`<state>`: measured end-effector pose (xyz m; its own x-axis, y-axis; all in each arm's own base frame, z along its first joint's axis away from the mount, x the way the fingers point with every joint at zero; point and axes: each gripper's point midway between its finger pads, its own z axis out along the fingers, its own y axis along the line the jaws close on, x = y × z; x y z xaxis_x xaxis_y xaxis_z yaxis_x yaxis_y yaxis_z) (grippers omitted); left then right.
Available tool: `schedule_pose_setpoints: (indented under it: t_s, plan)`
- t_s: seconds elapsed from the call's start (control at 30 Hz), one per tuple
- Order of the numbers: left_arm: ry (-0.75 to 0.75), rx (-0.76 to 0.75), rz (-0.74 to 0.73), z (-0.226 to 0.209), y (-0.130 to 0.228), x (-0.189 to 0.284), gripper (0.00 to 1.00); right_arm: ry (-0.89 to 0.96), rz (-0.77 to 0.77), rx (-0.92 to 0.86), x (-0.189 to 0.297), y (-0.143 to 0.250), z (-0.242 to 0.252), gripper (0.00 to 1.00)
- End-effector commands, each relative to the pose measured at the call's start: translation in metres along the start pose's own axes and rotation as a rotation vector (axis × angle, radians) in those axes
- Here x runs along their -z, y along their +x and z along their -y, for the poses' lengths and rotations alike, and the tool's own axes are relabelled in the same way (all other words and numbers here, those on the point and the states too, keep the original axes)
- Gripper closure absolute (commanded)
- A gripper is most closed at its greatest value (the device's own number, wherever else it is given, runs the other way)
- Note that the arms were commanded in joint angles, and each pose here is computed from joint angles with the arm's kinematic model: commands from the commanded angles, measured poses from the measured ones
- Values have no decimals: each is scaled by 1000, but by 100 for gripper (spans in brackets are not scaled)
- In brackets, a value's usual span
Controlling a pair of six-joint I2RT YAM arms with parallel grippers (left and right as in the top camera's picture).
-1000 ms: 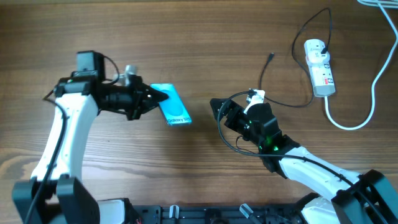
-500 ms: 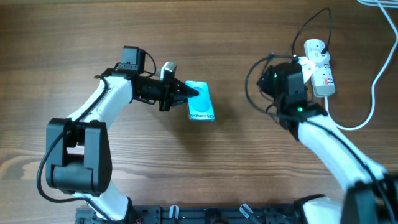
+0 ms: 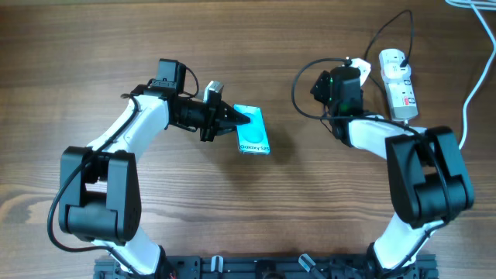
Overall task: Plug charger to phone and switch on socket
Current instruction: 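Move the right gripper to the black USB-C cable end, then grasp the USB-C plug with the right gripper and lift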
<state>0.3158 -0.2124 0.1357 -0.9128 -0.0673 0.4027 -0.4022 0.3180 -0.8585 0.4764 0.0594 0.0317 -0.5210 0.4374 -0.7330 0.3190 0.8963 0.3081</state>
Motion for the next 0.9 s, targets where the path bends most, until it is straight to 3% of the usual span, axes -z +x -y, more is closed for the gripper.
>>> schedule_pose_setpoints:
  t_s: [0.0, 0.17, 0.23, 0.27, 0.3, 0.37, 0.5, 0.6, 0.67, 0.87]
  plan:
    - [-7, 1, 2, 1, -1, -1, 96, 48, -7, 47, -30, 0, -2, 27]
    - [-17, 8, 7, -1, -1, -1, 96, 142, -109, 69, -54, 23, 12, 45]
    - [-17, 8, 7, -1, -1, -1, 96, 101, -153, 87, -54, 32, 6, 61]
    - [-17, 8, 6, -1, -1, -1, 96, -5, -224, 125, -52, 45, -11, 77]
    - [-17, 9, 6, -1, -1, -1, 96, -37, -258, 121, -49, 50, -16, 86]
    - [-17, 8, 6, -1, -1, -1, 96, -58, -289, 117, -38, 48, -21, 96]
    - [-16, 8, 7, -1, -1, -1, 96, -47, -396, 231, 32, 27, -22, 96]
    - [-16, 8, 6, -1, -1, -1, 96, -22, -631, 225, 77, 62, -6, 95]
    - [-16, 8, 6, -1, -1, -1, 96, 6, -701, 230, 85, 80, 7, 96]
    - [-16, 8, 6, -1, -1, -1, 96, 51, -699, 259, 79, 100, 23, 95]
